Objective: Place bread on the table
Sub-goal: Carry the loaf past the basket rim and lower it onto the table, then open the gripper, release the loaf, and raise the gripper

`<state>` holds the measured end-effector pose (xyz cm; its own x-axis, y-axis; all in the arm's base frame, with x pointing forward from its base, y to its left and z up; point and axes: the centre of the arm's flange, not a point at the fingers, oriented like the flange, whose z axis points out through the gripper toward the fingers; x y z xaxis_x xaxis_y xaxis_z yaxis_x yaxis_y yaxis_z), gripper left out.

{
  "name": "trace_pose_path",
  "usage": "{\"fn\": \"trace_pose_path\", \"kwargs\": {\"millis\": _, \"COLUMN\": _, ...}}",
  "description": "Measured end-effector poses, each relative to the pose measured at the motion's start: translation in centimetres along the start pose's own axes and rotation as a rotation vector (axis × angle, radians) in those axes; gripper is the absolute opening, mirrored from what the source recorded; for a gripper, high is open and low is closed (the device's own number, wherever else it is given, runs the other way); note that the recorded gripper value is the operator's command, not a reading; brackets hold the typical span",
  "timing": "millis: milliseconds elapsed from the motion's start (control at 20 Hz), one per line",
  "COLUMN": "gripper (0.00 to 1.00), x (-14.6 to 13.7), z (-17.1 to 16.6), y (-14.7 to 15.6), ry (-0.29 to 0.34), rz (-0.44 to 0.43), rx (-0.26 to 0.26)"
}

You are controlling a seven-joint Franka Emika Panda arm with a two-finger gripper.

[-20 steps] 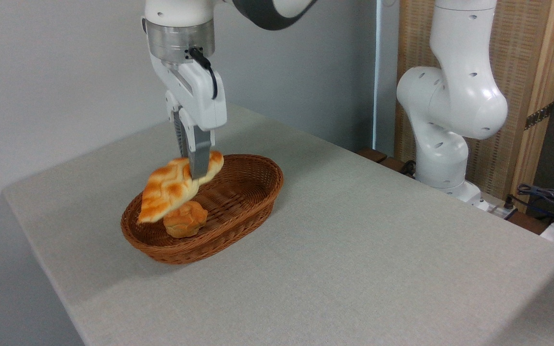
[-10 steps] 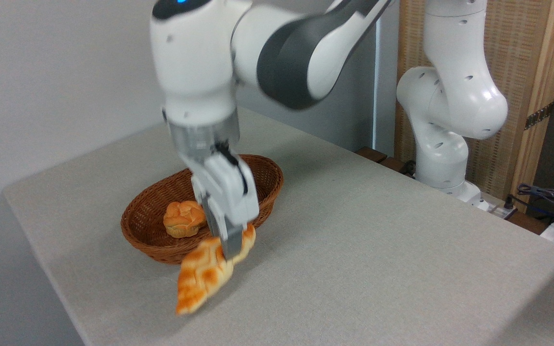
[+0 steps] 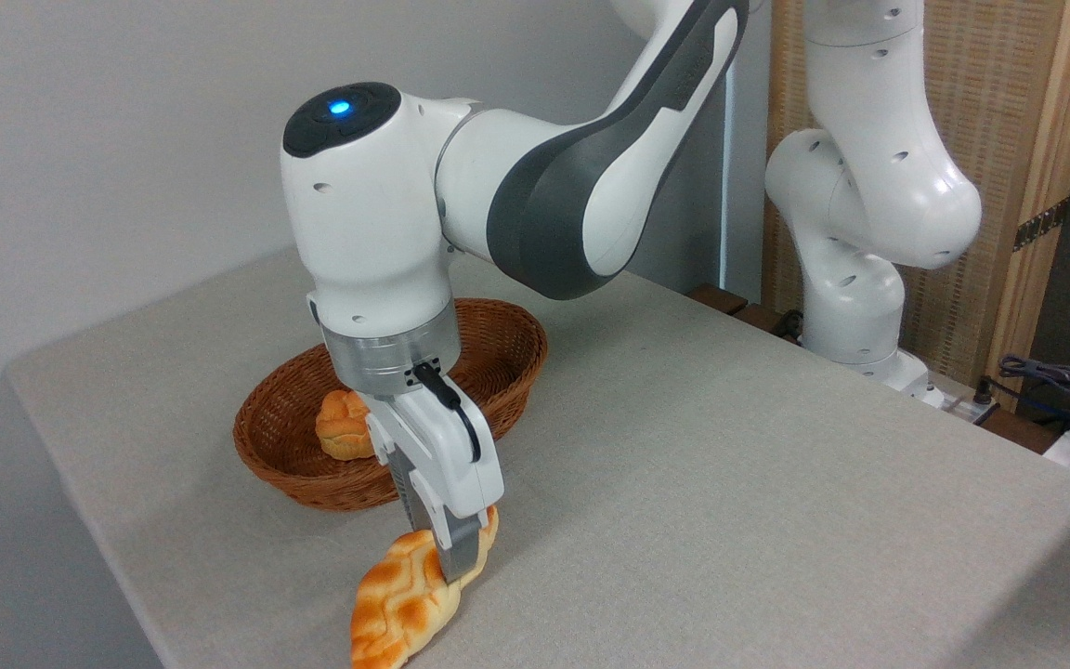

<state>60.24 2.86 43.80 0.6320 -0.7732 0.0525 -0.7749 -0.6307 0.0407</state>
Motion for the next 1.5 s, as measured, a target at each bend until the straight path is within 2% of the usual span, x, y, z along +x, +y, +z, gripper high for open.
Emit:
{"fn": "trace_pose_path", "kwargs": {"millis": 300, "gripper": 1.0, "x": 0.1, "z": -0.7, "y": -0.2, "ry": 0.009, "rz": 0.0, "rx": 0.012}}
{"fn": "trace_pose_path", "kwargs": {"millis": 450, "gripper": 1.0, "x": -0.1, "z": -2.9, "y": 0.2, "ry": 0.025, "rz": 0.002, "rx": 0.021}}
{"fn": "trace_pose_path", "kwargs": {"millis": 600, "gripper": 1.0, "x": -1.4, "z": -7.5, "y": 1.7, "ry": 0.036, "rz": -0.01, "rx": 0.002}}
{"fn": "trace_pose_path", "kwargs": {"millis": 750, "gripper": 1.0, "x": -2.8, "z": -13.7, "y": 3.8, "ry": 0.035, "rz": -0.082, "rx": -0.032}}
{"fn": "trace_pose_path", "kwargs": {"millis": 900, "gripper": 1.0, "x": -1.7, "z": -17.6, "y": 6.2, "ry": 0.034, "rz": -0.145, "rx": -0.039}}
{"fn": "trace_pose_path", "kwargs": {"millis": 1000, "gripper": 1.0, "x": 0.2, "z": -18.2, "y": 7.6, "ry": 0.025, "rz": -0.173, "rx": -0.02}}
{"fn": "trace_pose_path", "kwargs": {"millis": 1150, "gripper": 1.0, "x": 1.9, "z": -18.3, "y": 8.7, "ry": -0.017, "rz": -0.162, "rx": 0.027}}
{"fn": "trace_pose_path", "kwargs": {"millis": 1500, "gripper": 1.0, "x": 1.9, "z": -18.1, "y": 8.4, "ry": -0.025, "rz": -0.164, "rx": 0.031}}
